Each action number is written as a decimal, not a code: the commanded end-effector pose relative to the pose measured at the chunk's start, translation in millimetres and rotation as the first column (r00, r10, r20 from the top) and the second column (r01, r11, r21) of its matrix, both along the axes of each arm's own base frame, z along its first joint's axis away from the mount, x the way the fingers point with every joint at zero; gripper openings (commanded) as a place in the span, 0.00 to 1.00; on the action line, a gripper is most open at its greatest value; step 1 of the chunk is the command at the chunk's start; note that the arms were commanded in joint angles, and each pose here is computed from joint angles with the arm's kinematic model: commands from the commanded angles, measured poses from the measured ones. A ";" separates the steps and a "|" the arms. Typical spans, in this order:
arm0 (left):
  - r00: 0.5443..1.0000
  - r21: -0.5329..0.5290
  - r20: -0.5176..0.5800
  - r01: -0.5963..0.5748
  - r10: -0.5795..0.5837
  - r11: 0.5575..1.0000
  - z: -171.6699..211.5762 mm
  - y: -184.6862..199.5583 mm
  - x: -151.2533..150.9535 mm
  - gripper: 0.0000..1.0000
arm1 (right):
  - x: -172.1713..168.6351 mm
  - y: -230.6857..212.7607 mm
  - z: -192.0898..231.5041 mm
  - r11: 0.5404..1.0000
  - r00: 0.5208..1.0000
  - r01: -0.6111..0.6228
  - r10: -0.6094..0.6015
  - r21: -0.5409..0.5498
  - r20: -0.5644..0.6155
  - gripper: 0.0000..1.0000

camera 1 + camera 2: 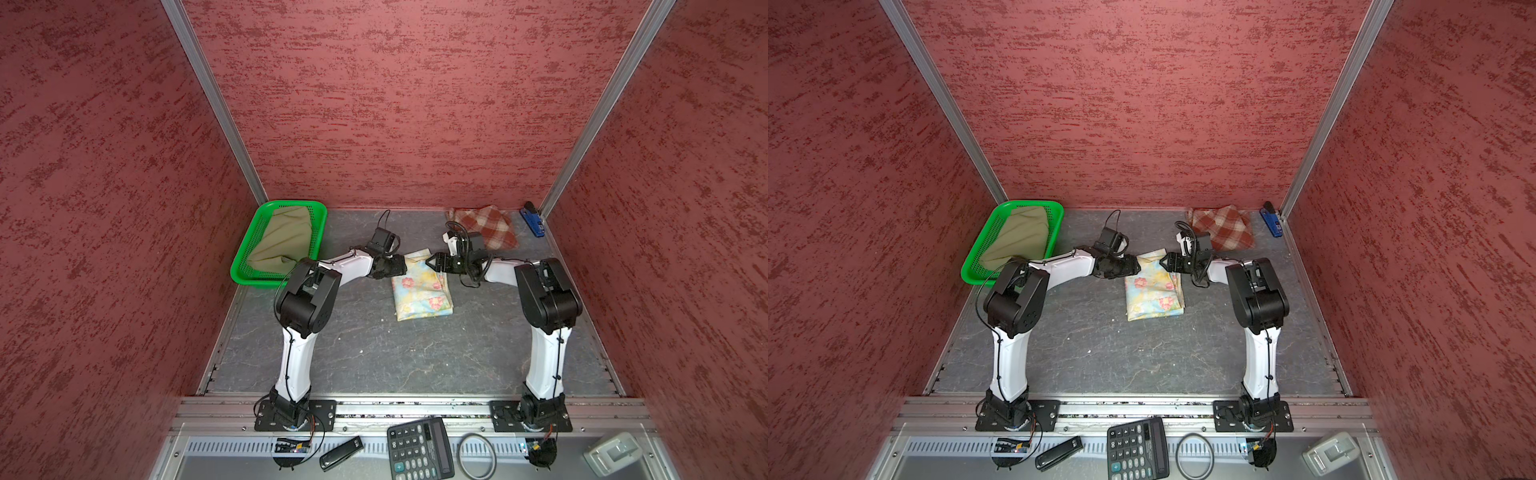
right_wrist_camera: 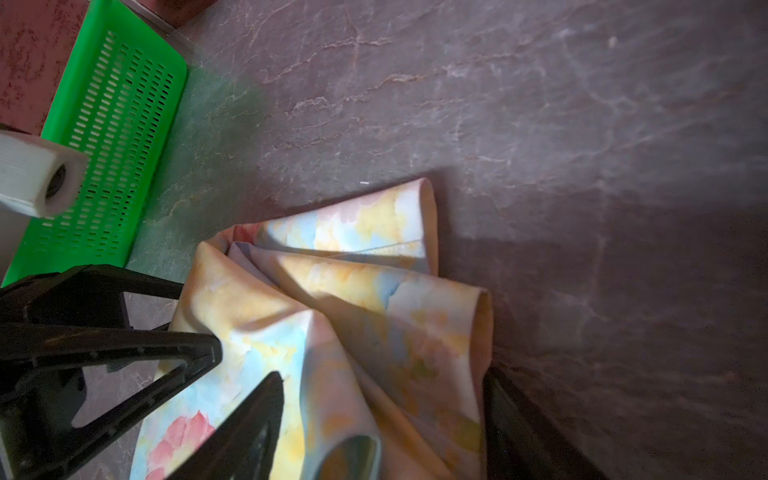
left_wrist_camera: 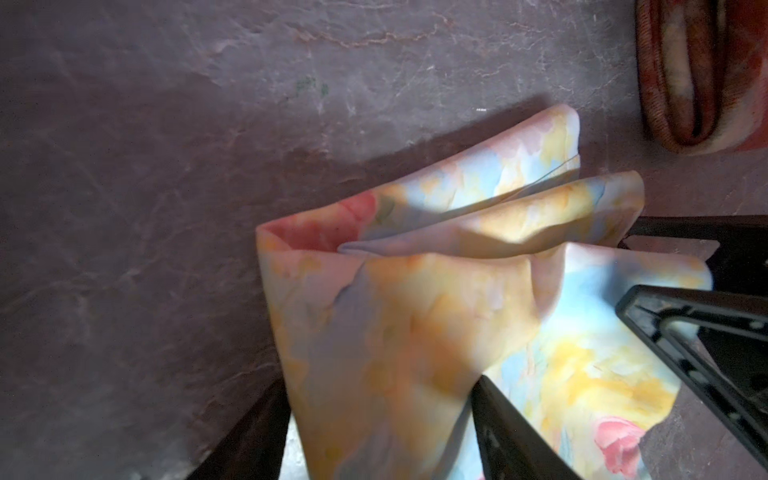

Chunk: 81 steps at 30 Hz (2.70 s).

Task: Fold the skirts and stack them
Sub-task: 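Carry the folded floral skirt with the right gripper onto the plaid skirt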

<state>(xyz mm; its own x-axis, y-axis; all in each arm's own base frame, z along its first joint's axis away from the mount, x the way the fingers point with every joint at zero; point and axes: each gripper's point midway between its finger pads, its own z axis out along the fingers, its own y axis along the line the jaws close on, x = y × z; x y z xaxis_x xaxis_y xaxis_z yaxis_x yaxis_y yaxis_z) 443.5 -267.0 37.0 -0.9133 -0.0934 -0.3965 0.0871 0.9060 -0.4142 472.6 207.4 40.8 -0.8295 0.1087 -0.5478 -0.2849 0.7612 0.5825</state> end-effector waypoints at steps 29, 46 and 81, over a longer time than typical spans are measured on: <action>0.982 -0.284 0.186 0.067 -0.013 0.957 121.8 -9.5 0.3 0.86 | -15.5 6.2 68.1 0.996 0.991 0.084 -0.082 -0.018 0.104 0.00; 0.953 -0.323 0.296 0.034 0.066 0.946 169.3 28.8 -22.4 0.88 | -2.0 -20.4 171.3 0.974 0.931 0.181 -0.124 -0.139 0.343 0.00; 0.957 -0.340 0.287 0.070 0.032 0.938 173.2 18.4 -14.3 0.87 | 128.3 -177.6 235.9 0.952 0.862 0.302 -0.251 -0.048 0.441 0.00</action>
<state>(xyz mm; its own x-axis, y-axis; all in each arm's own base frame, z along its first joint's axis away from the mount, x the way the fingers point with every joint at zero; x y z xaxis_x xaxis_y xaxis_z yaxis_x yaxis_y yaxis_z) 424.7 -248.0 205.9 -0.7722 -0.2596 -0.5800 0.2528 0.7119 -0.6552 595.5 33.9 254.8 -0.4910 0.1930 -0.8495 -0.2122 0.9193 0.3315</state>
